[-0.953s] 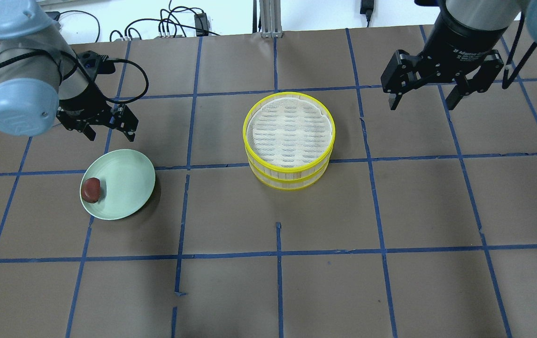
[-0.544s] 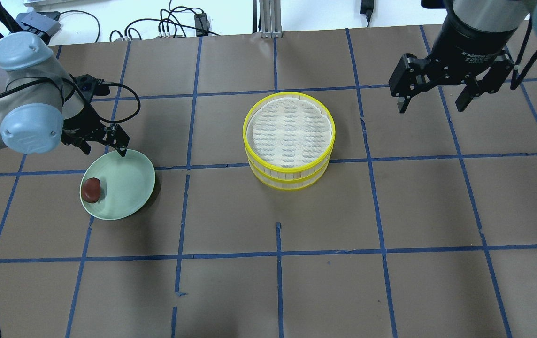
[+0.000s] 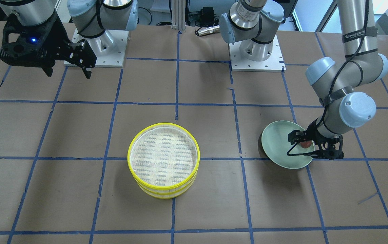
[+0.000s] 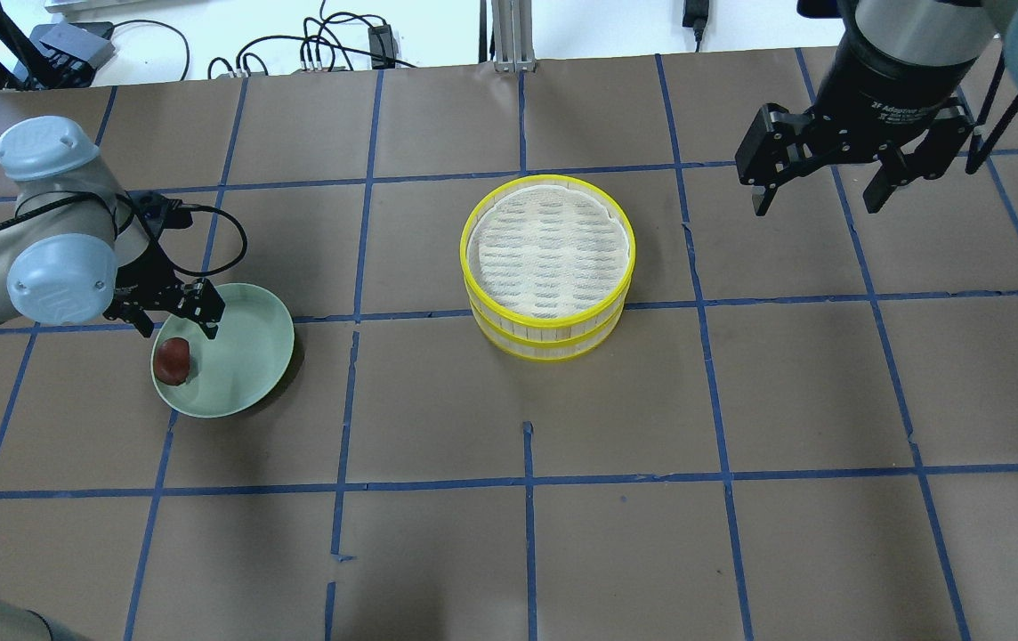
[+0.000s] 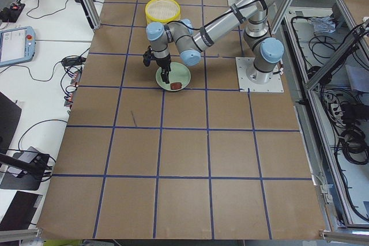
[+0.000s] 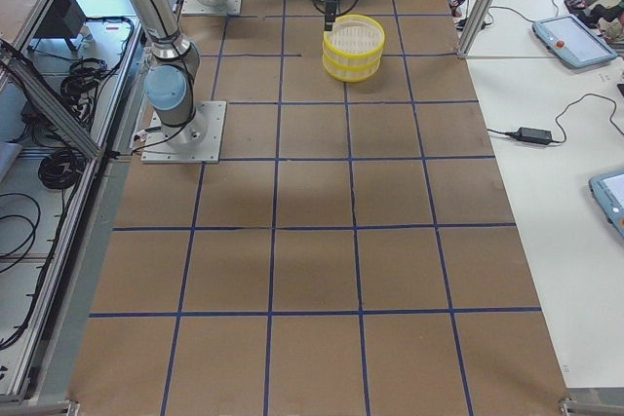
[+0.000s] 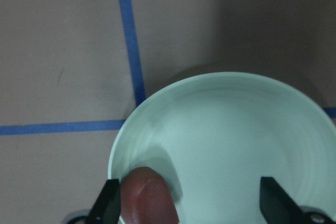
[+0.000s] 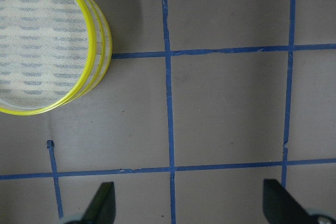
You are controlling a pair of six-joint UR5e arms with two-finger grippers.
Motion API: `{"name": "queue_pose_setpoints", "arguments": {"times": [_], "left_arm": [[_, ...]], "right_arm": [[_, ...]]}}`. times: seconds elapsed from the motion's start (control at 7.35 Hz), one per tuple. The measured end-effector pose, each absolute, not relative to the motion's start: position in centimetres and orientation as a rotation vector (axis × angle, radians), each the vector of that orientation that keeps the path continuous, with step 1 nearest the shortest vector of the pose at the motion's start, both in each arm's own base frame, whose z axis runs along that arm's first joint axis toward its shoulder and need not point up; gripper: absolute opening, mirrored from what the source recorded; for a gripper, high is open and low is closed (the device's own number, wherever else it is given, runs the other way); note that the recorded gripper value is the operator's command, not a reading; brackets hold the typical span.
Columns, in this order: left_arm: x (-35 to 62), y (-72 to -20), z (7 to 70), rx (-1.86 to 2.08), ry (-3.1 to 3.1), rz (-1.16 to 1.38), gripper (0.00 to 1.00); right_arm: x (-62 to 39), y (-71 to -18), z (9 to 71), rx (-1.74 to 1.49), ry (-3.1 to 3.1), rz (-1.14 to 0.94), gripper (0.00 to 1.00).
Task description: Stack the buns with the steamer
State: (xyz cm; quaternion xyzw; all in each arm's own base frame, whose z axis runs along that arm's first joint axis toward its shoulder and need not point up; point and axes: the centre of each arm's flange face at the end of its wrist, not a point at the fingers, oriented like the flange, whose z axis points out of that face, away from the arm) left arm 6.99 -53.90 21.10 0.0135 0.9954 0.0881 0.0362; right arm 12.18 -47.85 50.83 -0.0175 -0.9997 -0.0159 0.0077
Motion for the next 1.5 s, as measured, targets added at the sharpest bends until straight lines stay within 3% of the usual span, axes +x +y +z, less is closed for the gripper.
{"name": "queue_pose_setpoints", "arguments": {"times": [0.27,0.41,0.54,0.68,0.95,1.5], "left_arm": [[7.3,-53.3,20.1,0.036,3.056,0.301,0.85],[7.4,-53.1,19.7,0.037,3.055,0.313,0.72],[7.5,-53.1,19.5,0.039,3.051,0.323,0.44],[7.6,-53.0,19.3,0.039,3.038,0.334,0.26],[7.9,-53.0,19.3,0.03,3.014,0.344,0.05],[7.1,-54.2,22.3,0.012,2.997,0.251,0.0]], "right_arm": [[12.4,-47.8,50.5,-0.056,-3.126,-0.057,0.99],[12.6,-47.8,50.5,-0.051,-3.126,-0.053,0.99],[12.7,-47.8,50.4,-0.049,-3.126,-0.052,0.99],[12.7,-47.8,50.4,-0.049,-3.126,-0.052,0.99],[12.8,-47.8,50.4,-0.05,-3.126,-0.052,0.99],[12.8,-47.8,50.5,-0.051,-3.126,-0.043,0.99]]}}
